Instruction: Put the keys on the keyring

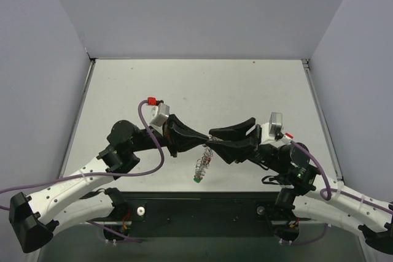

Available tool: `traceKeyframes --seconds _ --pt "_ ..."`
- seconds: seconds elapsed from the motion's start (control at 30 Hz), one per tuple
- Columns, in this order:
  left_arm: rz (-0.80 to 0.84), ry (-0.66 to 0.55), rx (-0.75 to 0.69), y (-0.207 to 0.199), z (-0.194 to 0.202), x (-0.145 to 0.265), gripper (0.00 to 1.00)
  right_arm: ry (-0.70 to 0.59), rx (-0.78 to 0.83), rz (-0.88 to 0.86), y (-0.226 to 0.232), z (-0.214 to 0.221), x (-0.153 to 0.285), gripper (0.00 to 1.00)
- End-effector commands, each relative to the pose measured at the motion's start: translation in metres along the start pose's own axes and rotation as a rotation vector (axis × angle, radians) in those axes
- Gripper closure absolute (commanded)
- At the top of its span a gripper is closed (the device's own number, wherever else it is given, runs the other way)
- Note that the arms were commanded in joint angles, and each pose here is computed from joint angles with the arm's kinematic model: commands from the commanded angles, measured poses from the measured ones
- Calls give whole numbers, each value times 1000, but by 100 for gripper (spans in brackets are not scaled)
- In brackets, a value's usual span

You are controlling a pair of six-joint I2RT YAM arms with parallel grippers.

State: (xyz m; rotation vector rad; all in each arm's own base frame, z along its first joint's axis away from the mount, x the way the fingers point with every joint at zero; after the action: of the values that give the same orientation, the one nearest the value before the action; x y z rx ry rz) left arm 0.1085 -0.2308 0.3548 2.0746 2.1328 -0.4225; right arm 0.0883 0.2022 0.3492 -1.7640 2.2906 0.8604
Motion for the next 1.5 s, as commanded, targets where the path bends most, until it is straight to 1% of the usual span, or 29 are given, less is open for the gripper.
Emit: traceKeyframes --seconds 0.0,0.03,0.07,0.1,0.17,0.23,0.27,0.33,0.37,0.43,0.47,0.53,0.57,0.6,0.67,0.7,0.73,0.77,0.8,0.83,0.9,0.97,1.03,1.07,1.13,1.23,1.3,1.33,1.47 --pt "-197 46 -54 12 -6 6 100 -106 51 28 6 -24 9 51" --pt "-239 52 -73 15 -6 9 100 -117 62 64 3 -26 11 47" --pt "-268 88 -65 17 -1 12 100 -107 67 86 3 -27 15 40" --pt "-294 101 -70 19 1 14 100 -103 75 107 1 -28 17 29" --pt "-347 145 -83 22 6 20 100 -83 87 190 -6 -27 22 23" --pt "-391 167 -105 25 7 24 100 -76 94 254 -11 -28 25 21" --pt "-416 199 -102 26 11 28 100 -65 98 333 -18 -26 28 20" --pt "-462 223 -124 29 12 33 100 -52 103 414 -25 -27 30 18" --pt "-491 265 -119 30 16 38 100 -12 104 503 -35 -20 31 17" --pt "-545 286 -141 31 14 45 100 10 106 584 -44 -22 31 16" --pt "-571 318 -139 30 15 51 100 72 110 641 -54 -13 31 15" --pt "-644 330 -171 31 10 60 100 109 71 697 -65 -9 29 14" --pt "-669 361 -170 30 11 66 100 150 60 770 -83 -2 30 14" --pt "-701 367 -179 31 9 70 100 180 20 785 -89 4 28 13" --pt "-768 400 -195 31 7 82 100 253 -26 889 -116 16 28 13" --pt "-787 405 -199 31 4 85 100 274 -72 911 -124 21 27 13" --pt "-821 410 -205 32 2 90 100 305 -98 945 -134 27 28 14" --pt "-851 431 -202 33 3 96 100 364 -128 1014 -153 37 29 15" --pt "-865 437 -203 33 2 99 100 402 -146 1042 -161 44 29 18" --pt "-885 437 -205 33 0 103 100 472 -165 1096 -176 60 30 18" --pt "-918 455 -202 36 2 110 100 560 -176 1132 -185 70 25 23" --pt "-935 480 -195 38 7 116 100 678 -194 1199 -201 91 27 30" --pt "-942 494 -187 40 10 119 100 724 -188 1212 -207 97 18 35" --pt "-940 500 -181 41 12 120 100 790 -191 1245 -214 110 22 41" --pt "-926 505 -172 41 16 121 100 837 -202 1253 -222 122 22 47" --pt "-928 531 -163 41 23 126 100 874 -224 1257 -226 134 21 53" --pt "-916 533 -157 41 26 127 100 908 -251 1245 -228 140 21 54" --pt "-909 533 -154 41 26 127 100 932 -260 1251 -230 146 20 57" --pt "-896 545 -142 43 29 127 100 979 -288 1234 -230 158 20 59"
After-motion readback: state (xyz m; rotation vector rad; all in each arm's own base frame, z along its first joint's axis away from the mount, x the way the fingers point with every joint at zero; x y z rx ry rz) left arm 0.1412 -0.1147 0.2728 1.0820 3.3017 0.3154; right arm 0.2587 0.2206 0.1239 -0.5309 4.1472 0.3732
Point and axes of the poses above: each gripper's point midway between its finger pads, its own x axis back along the fingers, its own y axis along the line the jaws close on, z = x × y, the point moved 9 cm from there along x, back along the fingers, and after that the axes turned 9 degrees about -x, right-handed, at the moved point
